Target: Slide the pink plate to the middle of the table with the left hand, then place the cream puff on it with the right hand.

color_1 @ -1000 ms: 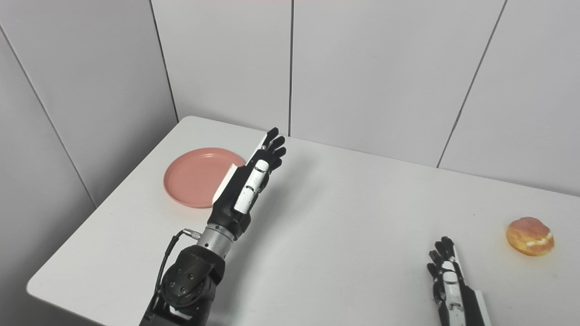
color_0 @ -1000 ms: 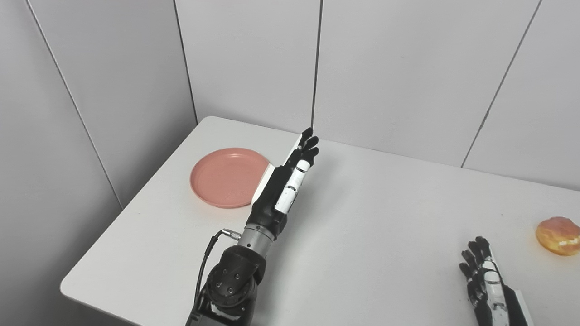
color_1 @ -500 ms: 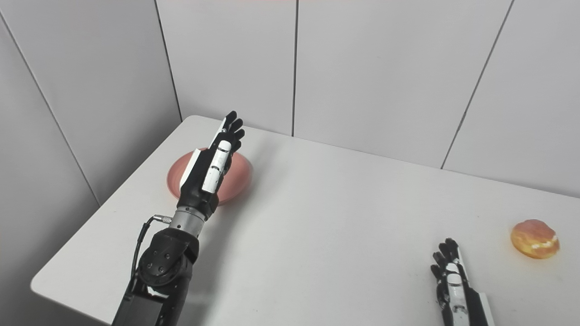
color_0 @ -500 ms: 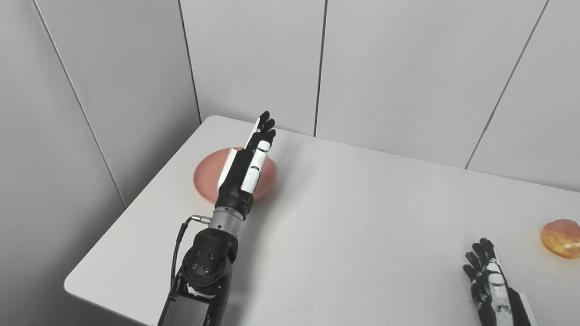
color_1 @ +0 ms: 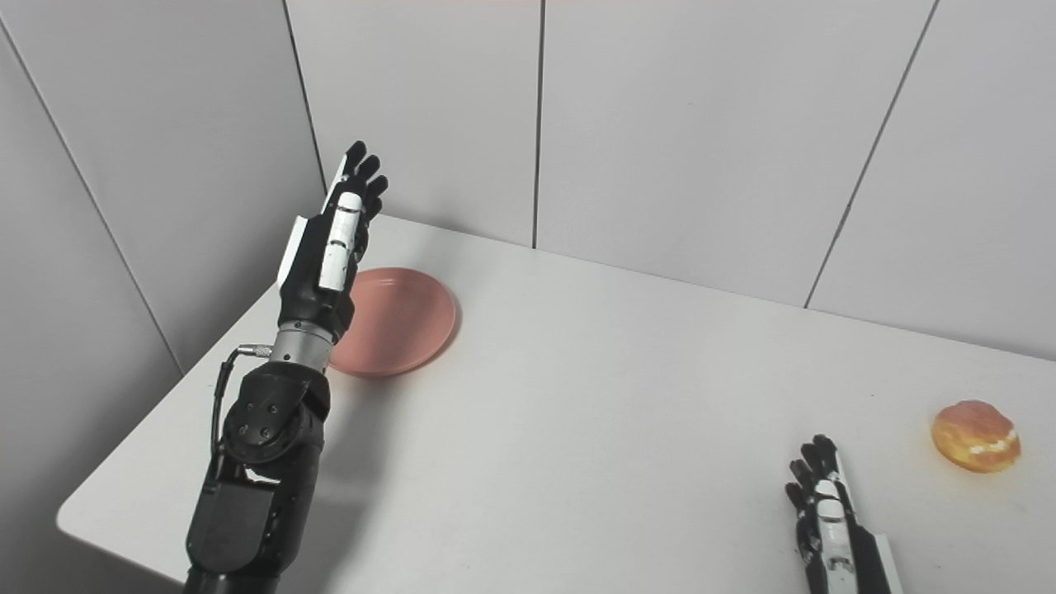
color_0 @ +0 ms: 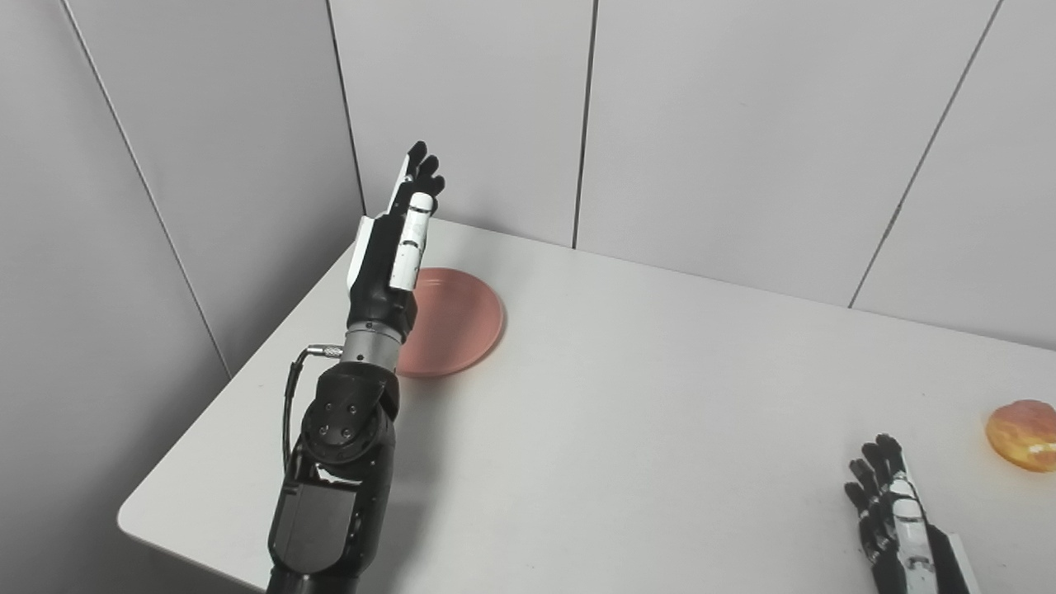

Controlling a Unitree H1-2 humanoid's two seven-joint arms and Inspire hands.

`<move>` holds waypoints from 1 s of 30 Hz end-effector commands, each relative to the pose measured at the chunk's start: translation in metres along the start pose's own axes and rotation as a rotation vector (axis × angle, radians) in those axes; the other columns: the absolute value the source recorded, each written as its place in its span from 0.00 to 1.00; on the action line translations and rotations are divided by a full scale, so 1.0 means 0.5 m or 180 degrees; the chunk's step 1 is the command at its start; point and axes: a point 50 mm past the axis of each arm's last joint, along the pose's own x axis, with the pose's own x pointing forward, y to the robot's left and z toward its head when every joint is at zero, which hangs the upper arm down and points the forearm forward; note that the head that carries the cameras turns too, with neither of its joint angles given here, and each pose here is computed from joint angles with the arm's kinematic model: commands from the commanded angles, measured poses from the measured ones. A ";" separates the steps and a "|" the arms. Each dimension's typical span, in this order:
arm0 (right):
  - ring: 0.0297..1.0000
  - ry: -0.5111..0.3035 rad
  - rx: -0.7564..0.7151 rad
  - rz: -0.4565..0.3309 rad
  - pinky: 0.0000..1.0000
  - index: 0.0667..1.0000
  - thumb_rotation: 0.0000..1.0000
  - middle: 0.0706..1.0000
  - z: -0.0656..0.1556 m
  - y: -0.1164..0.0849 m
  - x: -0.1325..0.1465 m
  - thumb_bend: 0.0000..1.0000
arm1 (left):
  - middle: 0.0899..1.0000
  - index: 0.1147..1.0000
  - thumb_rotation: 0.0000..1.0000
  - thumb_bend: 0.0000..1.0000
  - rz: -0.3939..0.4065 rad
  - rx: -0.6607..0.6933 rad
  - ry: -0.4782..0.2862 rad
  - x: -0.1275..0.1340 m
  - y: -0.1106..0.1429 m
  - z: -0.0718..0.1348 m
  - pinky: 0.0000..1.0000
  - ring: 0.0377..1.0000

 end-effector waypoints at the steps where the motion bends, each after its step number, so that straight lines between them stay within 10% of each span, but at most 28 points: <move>1: 1.00 0.0353 0.0135 -0.0077 1.00 1.00 1.00 1.00 -0.054 -0.003 -0.037 0.10 | 0.95 0.94 1.00 0.45 0.0059 -0.0007 -0.0283 0.039 0.010 0.041 0.96 0.94; 30: 1.00 0.0361 0.0133 -0.0070 1.00 1.00 1.00 1.00 -0.054 -0.008 -0.038 0.10 | 0.92 0.91 1.00 0.41 0.0461 -0.0061 0.0114 0.103 0.170 -0.012 0.93 0.93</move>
